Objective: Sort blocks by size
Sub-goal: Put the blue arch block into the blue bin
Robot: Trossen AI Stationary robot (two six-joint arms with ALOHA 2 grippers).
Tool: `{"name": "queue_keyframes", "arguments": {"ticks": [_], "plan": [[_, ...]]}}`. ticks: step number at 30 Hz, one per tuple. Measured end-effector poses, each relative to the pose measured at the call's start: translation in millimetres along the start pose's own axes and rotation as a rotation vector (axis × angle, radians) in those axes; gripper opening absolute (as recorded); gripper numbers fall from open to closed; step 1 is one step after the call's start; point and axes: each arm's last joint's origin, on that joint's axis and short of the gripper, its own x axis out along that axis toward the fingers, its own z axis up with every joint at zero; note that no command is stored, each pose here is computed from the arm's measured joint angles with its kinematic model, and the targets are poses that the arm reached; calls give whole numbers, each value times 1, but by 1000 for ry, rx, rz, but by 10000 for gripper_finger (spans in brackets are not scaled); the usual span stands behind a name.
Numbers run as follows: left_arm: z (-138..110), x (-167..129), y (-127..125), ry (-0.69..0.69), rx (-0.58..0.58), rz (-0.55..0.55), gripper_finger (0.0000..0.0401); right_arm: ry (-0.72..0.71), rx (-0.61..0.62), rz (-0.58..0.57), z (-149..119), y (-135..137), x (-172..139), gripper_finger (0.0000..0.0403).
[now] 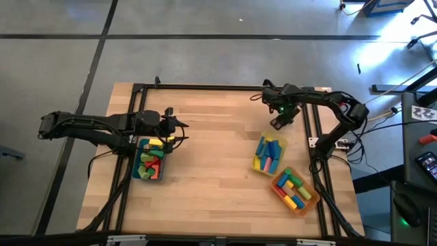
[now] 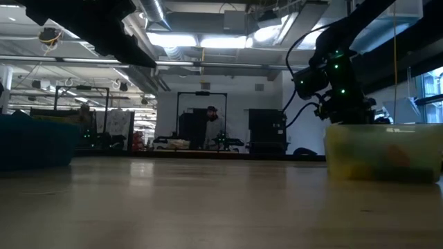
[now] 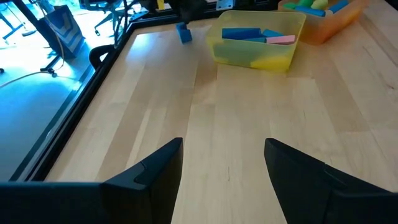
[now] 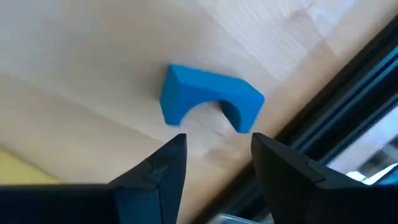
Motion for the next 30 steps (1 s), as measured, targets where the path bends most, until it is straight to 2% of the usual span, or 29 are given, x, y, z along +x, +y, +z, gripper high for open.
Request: {"name": "queue_keyframes", "arguments": {"ticks": [7, 14, 20, 30], "plan": [[0, 0, 0, 0, 0, 0, 211, -8, -347, -81, -1, -1, 6, 182], [0, 0, 0, 2, 0, 0, 211, -94, -437, -125, 5, 1, 16, 182], [0, 0, 0, 2, 0, 0, 211, -61, -529, -167, 0, 1, 24, 182], [0, 0, 0, 0, 0, 0, 211, -75, -516, -172, 3, 1, 21, 182]]}}
